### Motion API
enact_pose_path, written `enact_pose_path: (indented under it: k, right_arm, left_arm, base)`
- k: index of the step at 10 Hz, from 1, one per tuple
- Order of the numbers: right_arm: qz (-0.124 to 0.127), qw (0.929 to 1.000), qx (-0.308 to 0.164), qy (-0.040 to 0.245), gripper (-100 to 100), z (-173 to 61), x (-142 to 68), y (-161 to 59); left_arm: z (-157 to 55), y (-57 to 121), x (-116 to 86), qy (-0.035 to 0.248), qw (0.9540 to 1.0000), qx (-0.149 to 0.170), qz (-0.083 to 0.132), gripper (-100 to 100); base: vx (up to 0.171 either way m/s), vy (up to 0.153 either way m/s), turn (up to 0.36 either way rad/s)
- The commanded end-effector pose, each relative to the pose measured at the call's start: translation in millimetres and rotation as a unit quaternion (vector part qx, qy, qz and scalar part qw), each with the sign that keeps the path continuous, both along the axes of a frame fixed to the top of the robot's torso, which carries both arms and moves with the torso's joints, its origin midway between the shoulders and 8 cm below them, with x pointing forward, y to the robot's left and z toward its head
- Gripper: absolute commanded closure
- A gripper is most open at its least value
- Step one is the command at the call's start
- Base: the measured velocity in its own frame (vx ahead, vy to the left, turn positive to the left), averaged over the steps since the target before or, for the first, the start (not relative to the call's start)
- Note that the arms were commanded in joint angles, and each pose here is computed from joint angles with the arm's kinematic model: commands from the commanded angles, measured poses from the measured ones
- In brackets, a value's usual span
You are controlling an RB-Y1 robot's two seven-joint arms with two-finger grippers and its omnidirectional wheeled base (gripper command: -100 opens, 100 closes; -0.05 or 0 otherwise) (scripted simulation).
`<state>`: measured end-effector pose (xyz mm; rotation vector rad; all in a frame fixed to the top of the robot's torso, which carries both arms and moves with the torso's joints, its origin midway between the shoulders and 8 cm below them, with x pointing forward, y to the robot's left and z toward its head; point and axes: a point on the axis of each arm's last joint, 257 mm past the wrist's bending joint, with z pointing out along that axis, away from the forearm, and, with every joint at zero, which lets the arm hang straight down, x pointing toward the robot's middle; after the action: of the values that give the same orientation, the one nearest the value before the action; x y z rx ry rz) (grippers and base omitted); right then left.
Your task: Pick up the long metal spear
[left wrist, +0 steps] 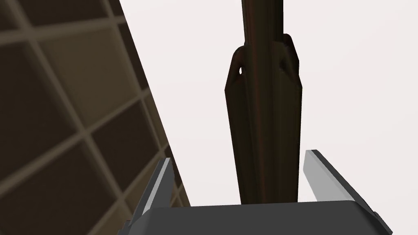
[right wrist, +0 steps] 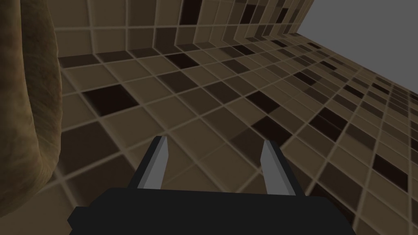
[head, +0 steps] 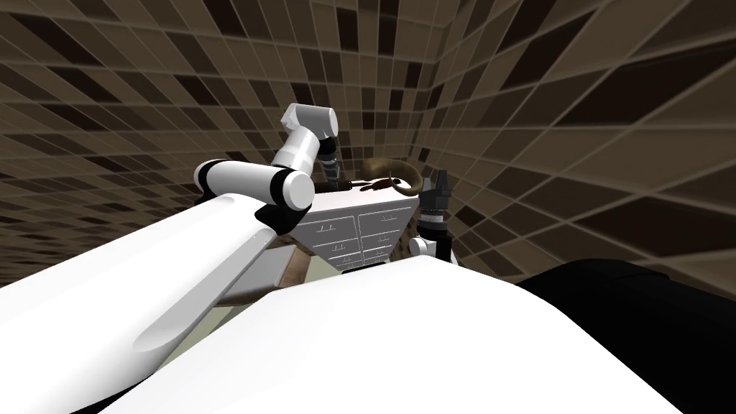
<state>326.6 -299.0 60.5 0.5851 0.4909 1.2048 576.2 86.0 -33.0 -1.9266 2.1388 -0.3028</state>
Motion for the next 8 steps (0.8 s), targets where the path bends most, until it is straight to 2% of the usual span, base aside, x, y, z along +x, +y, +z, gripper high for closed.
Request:
enact_pose_path:
  k: [1, 5, 6, 7, 8]
  right_arm:
    - [0.0, 1.0, 0.0, 0.0, 0, 0, 0, 0]
    - [0.0, 1.0, 0.0, 0.0, 0, 0, 0, 0]
    - [0.0, 1.0, 0.0, 0.0, 0, 0, 0, 0]
    - [0.0, 1.0, 0.0, 0.0, 0, 0, 0, 0]
    - [0.0, 1.0, 0.0, 0.0, 0, 0, 0, 0]
  left_arm:
    - [0, 0.0, 0, 0.0, 1.0, 0.0, 0.0, 100]
    - [-5, 0.2, -3, 0.008, 1.0, 0.001, 0.0, 100]
    - [-5, 0.2, -3, 0.009, 1.0, 0.001, 0.0, 0]
    - [-6, -1.4, 2, 0.0, 1.0, 0.0, 0.0, 100]
    - [9, -3.8, -3, 0.0, 1.0, 0.0, 0.0, 100]
  base:
    - [0.0, 0.0, 0.0]
    - [-0.006, 0.0, 0.004]
    - [0.0, 0.0, 0.0]
    - [0.009, -0.002, -0.01]
    - [0.012, 0.002, -0.003]
